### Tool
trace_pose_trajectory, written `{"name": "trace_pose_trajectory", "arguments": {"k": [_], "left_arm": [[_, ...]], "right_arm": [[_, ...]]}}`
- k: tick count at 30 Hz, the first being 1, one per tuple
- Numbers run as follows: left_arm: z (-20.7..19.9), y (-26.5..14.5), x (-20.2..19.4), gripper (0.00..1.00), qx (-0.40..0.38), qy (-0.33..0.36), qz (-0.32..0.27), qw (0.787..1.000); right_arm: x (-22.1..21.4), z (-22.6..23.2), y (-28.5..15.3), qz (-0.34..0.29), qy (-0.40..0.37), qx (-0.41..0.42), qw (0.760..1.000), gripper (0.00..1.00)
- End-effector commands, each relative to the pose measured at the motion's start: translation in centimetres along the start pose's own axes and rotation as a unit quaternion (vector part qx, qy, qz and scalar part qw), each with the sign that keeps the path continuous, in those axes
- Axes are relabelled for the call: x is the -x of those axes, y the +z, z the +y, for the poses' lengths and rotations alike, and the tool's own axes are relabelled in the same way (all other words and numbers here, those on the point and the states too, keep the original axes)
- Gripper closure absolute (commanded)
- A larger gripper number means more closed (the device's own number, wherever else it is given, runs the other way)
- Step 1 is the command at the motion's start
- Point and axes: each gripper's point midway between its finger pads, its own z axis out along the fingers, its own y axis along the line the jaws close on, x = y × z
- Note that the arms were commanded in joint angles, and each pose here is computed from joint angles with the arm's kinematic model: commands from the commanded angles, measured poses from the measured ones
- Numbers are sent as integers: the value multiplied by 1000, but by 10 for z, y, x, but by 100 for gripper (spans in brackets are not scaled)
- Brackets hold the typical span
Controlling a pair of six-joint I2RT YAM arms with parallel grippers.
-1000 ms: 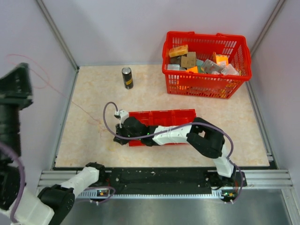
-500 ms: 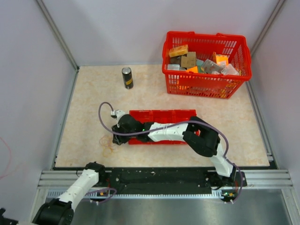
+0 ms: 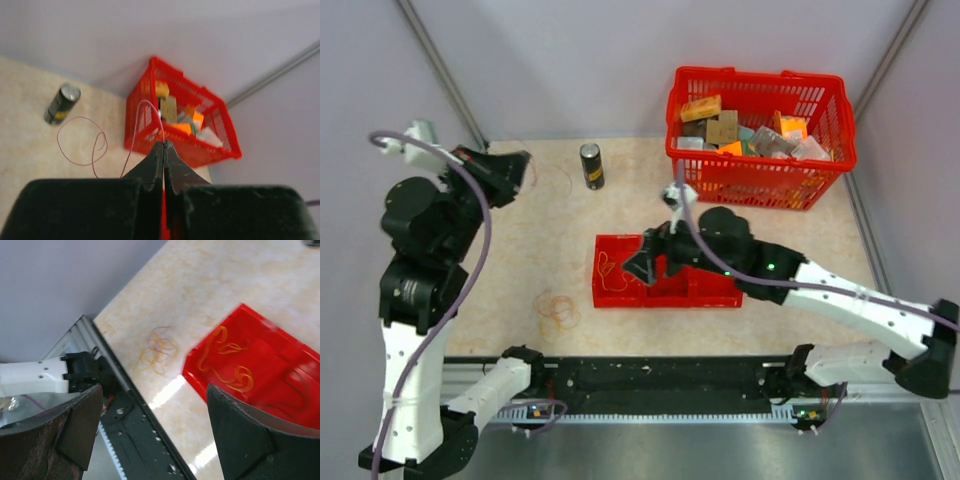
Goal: Untangle the cables
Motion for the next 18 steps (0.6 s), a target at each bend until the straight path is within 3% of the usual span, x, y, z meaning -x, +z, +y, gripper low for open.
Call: {"name": "trace_pose_trajectory", "arguments": {"k": [1, 4, 8, 18], "left_arm": [[-22, -8, -52, 100, -110, -27, 95, 989], [-24, -9, -96, 100, -175, -59, 154, 971], [1, -9, -146, 100, -174, -76, 207, 960], [24, -12, -189, 100, -152, -80, 246, 954]], "right_arm": [[-40, -79, -54, 36, 15, -124, 991, 16], [-38, -95, -93, 6, 22, -151, 988, 13], [-39, -100, -126, -30, 26, -163, 986, 9], [-37, -101, -135, -44, 33, -171, 984, 9]]}}
